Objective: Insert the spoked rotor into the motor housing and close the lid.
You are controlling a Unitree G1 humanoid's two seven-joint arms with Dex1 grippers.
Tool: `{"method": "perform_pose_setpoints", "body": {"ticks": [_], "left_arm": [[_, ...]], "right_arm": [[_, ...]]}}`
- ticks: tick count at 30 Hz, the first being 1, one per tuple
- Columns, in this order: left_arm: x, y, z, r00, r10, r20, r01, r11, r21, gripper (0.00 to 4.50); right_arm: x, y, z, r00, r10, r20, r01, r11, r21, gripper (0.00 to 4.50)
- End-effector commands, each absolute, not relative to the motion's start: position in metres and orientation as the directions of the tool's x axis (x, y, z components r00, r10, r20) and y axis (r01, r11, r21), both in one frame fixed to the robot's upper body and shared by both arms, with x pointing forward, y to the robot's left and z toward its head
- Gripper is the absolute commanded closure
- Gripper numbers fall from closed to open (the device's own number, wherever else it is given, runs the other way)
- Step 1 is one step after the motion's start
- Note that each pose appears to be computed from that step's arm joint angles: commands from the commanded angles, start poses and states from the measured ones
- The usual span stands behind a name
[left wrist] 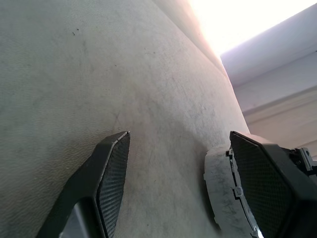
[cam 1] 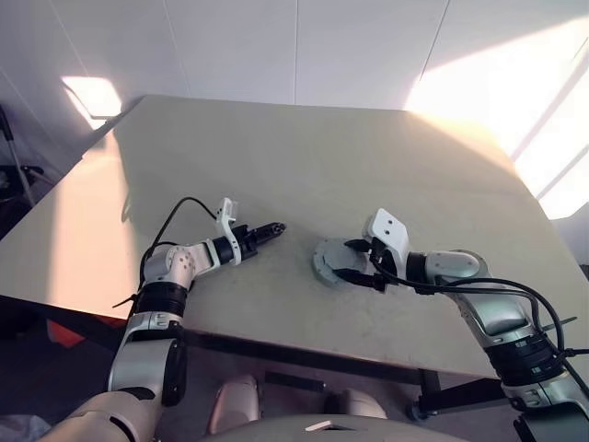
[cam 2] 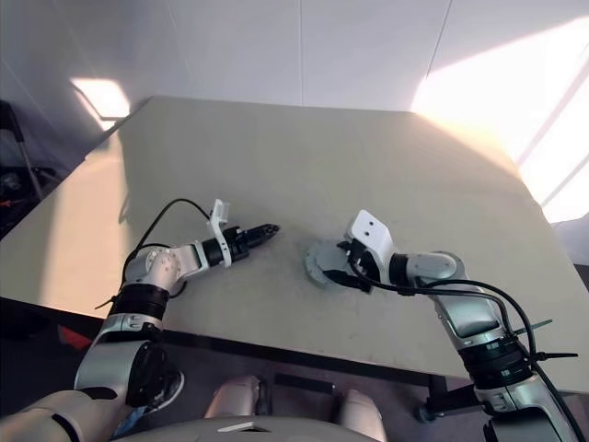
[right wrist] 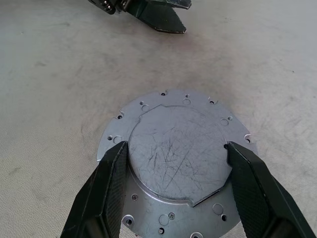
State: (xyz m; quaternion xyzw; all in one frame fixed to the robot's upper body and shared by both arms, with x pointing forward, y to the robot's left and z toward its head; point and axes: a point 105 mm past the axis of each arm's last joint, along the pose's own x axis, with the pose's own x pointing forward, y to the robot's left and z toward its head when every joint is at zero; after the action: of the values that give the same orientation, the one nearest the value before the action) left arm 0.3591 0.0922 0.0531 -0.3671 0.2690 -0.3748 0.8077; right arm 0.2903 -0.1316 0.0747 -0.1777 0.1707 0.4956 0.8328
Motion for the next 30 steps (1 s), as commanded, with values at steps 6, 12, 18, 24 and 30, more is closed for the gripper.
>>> {"method": "perform_pose_setpoints", "body": {"ticks": [6, 12, 18, 24, 30], "left_arm": [[0.357, 0.097, 0.055, 0.589, -0.791, -0.166, 0.401, 0.464, -0.790, 1.03], [0.358, 0.096, 0.055, 0.588, -0.791, -0.168, 0.400, 0.465, -0.790, 1.03], [0.359, 0.096, 0.056, 0.587, -0.792, -0.169, 0.399, 0.464, -0.791, 1.03], [0.360, 0.092, 0.058, 0.580, -0.797, -0.168, 0.401, 0.459, -0.793, 1.03], [0.357, 0.085, 0.062, 0.562, -0.812, -0.157, 0.413, 0.439, -0.798, 1.03]], "right_arm": [[0.280, -0.142, 0.045, 0.387, 0.746, -0.543, -0.897, 0.440, -0.035, 1.50], [0.276, -0.143, 0.041, 0.363, 0.755, -0.546, -0.905, 0.424, -0.015, 1.50], [0.274, -0.147, 0.033, 0.352, 0.738, -0.576, -0.909, 0.416, -0.022, 1.50], [0.271, -0.152, 0.023, 0.340, 0.719, -0.607, -0.909, 0.418, -0.014, 1.50], [0.268, -0.160, 0.012, 0.325, 0.699, -0.637, -0.906, 0.423, 0.002, 1.50]]}}
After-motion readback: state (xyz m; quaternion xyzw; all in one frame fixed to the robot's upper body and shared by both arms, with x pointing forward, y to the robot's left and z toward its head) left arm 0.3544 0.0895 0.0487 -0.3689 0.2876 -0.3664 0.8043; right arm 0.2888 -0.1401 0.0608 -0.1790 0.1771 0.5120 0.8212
